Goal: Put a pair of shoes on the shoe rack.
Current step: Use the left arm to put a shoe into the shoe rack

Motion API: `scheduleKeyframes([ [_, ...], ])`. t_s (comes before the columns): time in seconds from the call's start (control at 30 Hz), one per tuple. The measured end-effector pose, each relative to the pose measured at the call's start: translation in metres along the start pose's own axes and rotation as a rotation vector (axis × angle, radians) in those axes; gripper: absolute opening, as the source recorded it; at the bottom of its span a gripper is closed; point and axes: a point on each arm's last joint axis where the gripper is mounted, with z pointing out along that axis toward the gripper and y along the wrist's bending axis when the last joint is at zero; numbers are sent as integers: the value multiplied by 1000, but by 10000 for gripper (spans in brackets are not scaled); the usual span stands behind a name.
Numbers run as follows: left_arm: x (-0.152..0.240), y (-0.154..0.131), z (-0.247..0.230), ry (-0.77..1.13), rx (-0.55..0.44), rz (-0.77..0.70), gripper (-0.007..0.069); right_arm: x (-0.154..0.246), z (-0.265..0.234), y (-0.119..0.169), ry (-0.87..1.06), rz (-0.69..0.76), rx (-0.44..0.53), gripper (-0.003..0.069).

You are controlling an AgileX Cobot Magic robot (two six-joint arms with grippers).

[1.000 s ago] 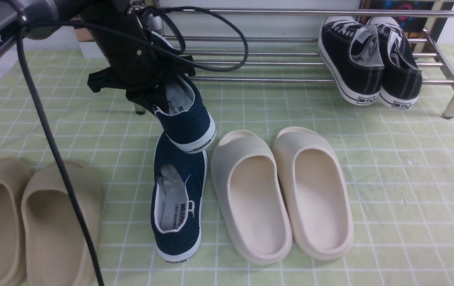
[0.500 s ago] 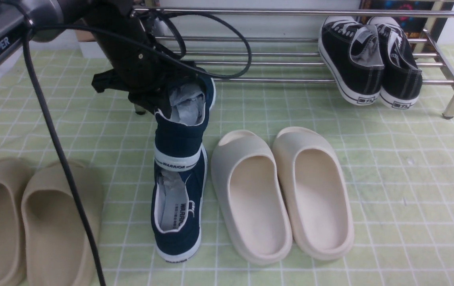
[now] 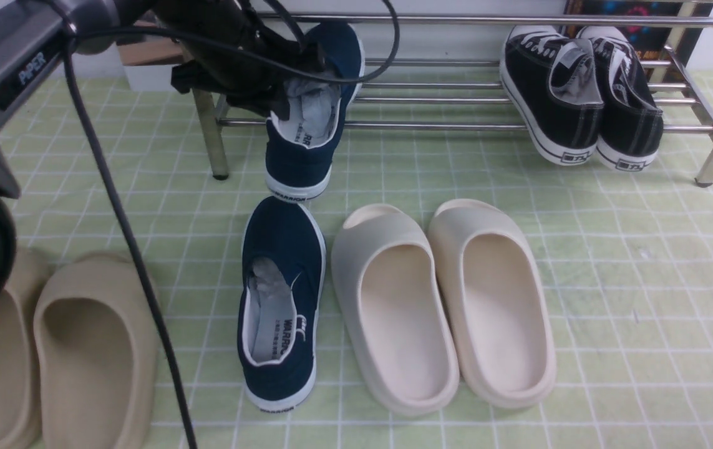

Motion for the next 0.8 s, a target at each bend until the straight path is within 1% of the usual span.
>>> scheduleKeyframes([
  [0.03, -2, -1, -1, -6, 2, 2, 8, 0, 0, 0, 0, 0, 0, 238],
  [0.1, -11, -1, 14, -1, -2, 11, 8, 0, 0, 0, 0, 0, 0, 238],
  [0.23, -23, 5, 40, -25, -49, -10, 8, 0, 0, 0, 0, 0, 0, 238],
  [0.37, -30, 10, 54, -71, -84, -28, 8, 0, 0, 0, 0, 0, 0, 239],
  [0.47, -31, 12, 61, -87, -88, -29, 8, 0, 0, 0, 0, 0, 0, 239],
  [0.53, -33, 14, 66, -111, -92, -28, 27, 0, 0, 0, 0, 0, 0, 239],
  [0.57, -34, 14, 66, -127, -90, -31, 41, 0, 0, 0, 0, 0, 0, 239],
  [0.67, -39, 14, 68, -182, -75, -83, 146, 0, 0, 0, 0, 0, 0, 239],
  [0.73, -42, 13, 65, -217, -60, -133, 239, 0, 0, 0, 0, 0, 0, 239],
  [0.77, -42, 13, 65, -219, -59, -138, 248, 0, 0, 0, 0, 0, 0, 239],
  [0.8, -44, 11, 62, -229, -49, -168, 331, 0, 0, 0, 0, 0, 0, 239],
])
